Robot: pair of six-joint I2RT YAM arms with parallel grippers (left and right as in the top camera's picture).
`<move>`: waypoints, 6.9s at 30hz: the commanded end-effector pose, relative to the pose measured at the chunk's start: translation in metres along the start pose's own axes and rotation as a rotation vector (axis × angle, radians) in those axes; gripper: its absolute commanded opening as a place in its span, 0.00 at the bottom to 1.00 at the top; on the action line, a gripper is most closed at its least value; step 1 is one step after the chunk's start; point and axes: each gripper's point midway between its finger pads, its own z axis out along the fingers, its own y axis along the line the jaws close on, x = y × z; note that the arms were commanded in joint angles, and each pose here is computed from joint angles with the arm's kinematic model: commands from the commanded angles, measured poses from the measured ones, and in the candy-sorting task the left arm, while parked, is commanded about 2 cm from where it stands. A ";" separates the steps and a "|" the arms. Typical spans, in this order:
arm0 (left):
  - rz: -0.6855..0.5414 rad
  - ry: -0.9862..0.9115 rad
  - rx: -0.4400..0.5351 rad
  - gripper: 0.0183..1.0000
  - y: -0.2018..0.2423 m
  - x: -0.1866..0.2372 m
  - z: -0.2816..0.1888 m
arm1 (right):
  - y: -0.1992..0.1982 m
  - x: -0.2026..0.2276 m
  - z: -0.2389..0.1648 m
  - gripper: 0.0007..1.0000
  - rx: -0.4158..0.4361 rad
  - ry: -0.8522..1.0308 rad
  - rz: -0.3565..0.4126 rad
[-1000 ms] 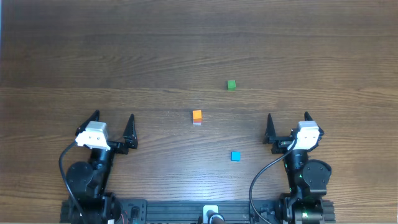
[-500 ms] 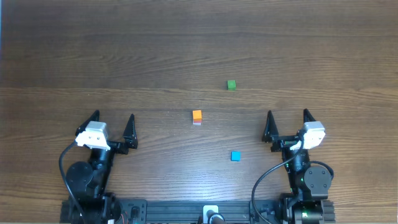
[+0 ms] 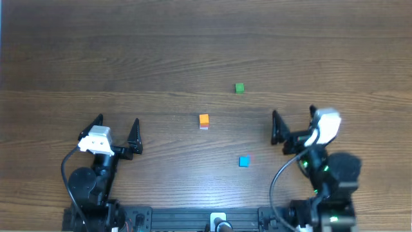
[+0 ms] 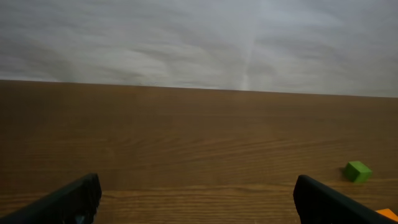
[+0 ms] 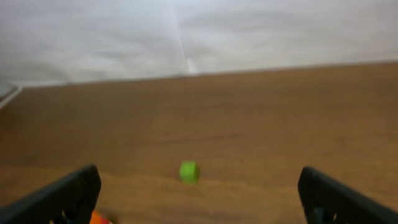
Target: Stack Cubes
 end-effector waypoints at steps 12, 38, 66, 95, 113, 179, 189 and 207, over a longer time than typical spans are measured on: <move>0.015 -0.001 0.013 1.00 -0.002 0.002 0.000 | 0.015 -0.018 0.082 0.99 0.018 0.720 0.108; 0.015 -0.001 0.013 1.00 -0.002 0.002 0.000 | 0.033 0.158 0.207 0.99 0.296 1.163 -0.031; 0.015 -0.001 0.013 1.00 -0.002 0.002 0.000 | 0.015 0.198 0.218 0.73 0.326 1.224 -0.027; 0.015 -0.001 0.013 1.00 -0.002 0.002 0.000 | 0.023 0.201 0.218 0.18 0.304 1.229 -0.028; 0.015 0.000 0.014 1.00 -0.002 0.002 0.000 | 0.118 0.079 0.139 0.07 0.145 1.055 -0.052; 0.015 -0.001 0.013 1.00 -0.002 0.002 0.000 | 0.171 0.180 0.110 0.04 0.245 1.252 -0.062; 0.015 -0.001 0.013 1.00 -0.002 0.002 0.000 | 0.170 0.187 0.111 0.08 0.254 1.265 -0.068; 0.015 -0.001 0.014 1.00 -0.002 0.002 0.000 | 0.170 0.184 0.110 0.99 0.251 1.261 -0.067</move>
